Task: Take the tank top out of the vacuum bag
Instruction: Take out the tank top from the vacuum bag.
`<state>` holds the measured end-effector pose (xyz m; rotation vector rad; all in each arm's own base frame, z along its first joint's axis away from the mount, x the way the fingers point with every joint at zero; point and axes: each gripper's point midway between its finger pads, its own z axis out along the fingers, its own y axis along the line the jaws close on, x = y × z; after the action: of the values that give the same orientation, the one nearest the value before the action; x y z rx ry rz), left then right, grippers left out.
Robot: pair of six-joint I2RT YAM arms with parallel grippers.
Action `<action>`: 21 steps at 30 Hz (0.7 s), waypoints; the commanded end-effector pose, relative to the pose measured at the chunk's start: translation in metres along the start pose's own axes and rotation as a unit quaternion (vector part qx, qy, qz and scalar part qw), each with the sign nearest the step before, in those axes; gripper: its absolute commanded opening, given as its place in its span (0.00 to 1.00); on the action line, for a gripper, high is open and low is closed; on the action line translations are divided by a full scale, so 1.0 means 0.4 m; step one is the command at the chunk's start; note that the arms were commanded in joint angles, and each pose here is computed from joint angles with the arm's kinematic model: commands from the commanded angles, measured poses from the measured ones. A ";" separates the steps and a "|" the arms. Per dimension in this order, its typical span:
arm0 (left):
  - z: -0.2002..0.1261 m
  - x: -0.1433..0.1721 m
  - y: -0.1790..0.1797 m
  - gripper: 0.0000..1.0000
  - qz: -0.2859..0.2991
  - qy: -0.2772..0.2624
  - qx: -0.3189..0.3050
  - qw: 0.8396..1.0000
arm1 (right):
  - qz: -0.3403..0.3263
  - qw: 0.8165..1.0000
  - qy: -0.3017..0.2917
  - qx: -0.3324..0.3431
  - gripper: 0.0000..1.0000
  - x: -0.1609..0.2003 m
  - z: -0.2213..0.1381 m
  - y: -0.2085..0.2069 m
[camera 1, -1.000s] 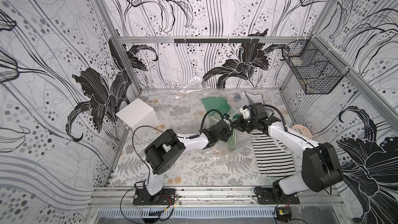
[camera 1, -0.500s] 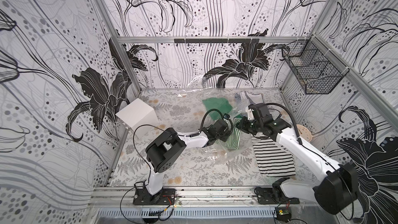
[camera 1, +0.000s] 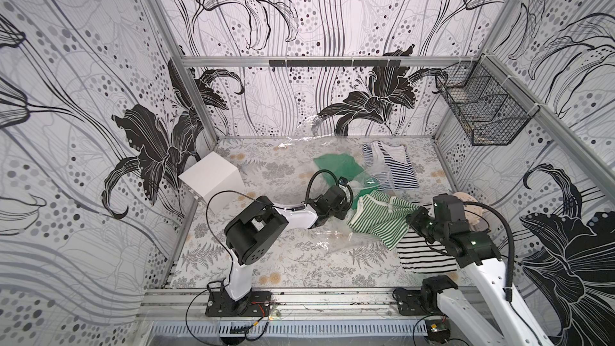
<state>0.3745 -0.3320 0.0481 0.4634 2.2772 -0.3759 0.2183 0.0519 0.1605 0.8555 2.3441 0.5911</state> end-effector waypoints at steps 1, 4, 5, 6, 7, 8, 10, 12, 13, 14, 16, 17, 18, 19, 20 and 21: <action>0.000 -0.047 0.067 0.00 -0.027 -0.019 -0.059 0.998 | 0.000 0.997 0.065 0.043 0.00 0.055 0.038 -0.068; -0.015 -0.075 0.104 0.00 -0.040 -0.018 -0.106 0.993 | -0.006 0.990 0.114 0.087 0.00 0.070 0.073 -0.108; -0.021 -0.086 0.116 0.00 -0.043 -0.024 -0.118 0.992 | -0.015 0.987 0.130 0.096 0.00 0.073 0.084 -0.115; -0.025 -0.091 0.128 0.00 -0.044 -0.026 -0.130 0.990 | -0.024 0.985 0.139 0.104 0.00 0.072 0.090 -0.120; -0.028 -0.096 0.142 0.00 -0.046 -0.027 -0.142 0.988 | -0.034 0.982 0.147 0.113 0.00 0.072 0.096 -0.125; -0.030 -0.100 0.157 0.00 -0.047 -0.027 -0.151 0.987 | -0.041 0.980 0.155 0.116 0.00 0.073 0.101 -0.127; -0.032 -0.111 0.181 0.00 -0.047 -0.031 -0.158 0.986 | -0.048 0.979 0.171 0.098 0.00 0.086 0.111 -0.116; -0.033 -0.124 0.211 0.00 -0.049 -0.037 -0.164 0.985 | -0.058 0.980 0.184 0.056 0.00 0.102 0.121 -0.088; -0.032 -0.124 0.227 0.00 -0.052 -0.037 -0.168 0.984 | -0.063 0.978 0.195 0.041 0.00 0.113 0.123 -0.080; -0.036 -0.130 0.252 0.00 -0.059 -0.039 -0.177 0.982 | -0.071 0.975 0.208 0.028 0.00 0.124 0.122 -0.071; -0.044 -0.129 0.286 0.00 -0.061 -0.040 -0.190 0.979 | -0.083 0.969 0.232 0.003 0.00 0.144 0.120 -0.055; -0.051 -0.127 0.303 0.00 -0.066 -0.040 -0.196 0.978 | -0.086 0.966 0.245 -0.003 0.00 0.154 0.121 -0.053; -0.056 -0.126 0.314 0.00 -0.068 -0.041 -0.197 0.977 | -0.088 0.963 0.256 -0.003 0.00 0.160 0.122 -0.054; -0.058 -0.125 0.324 0.00 -0.067 -0.043 -0.193 0.978 | -0.090 0.959 0.270 -0.006 0.00 0.171 0.125 -0.055; -0.058 -0.120 0.339 0.00 -0.066 -0.042 -0.196 0.977 | -0.093 0.956 0.280 -0.005 0.00 0.178 0.127 -0.059; -0.058 -0.118 0.352 0.00 -0.065 -0.040 -0.200 0.977 | -0.094 0.954 0.286 0.006 0.00 0.183 0.129 -0.071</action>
<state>0.4442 -0.2247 0.0686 0.1127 2.2788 -0.0362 0.2027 0.0834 0.0822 0.5927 2.8487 0.7482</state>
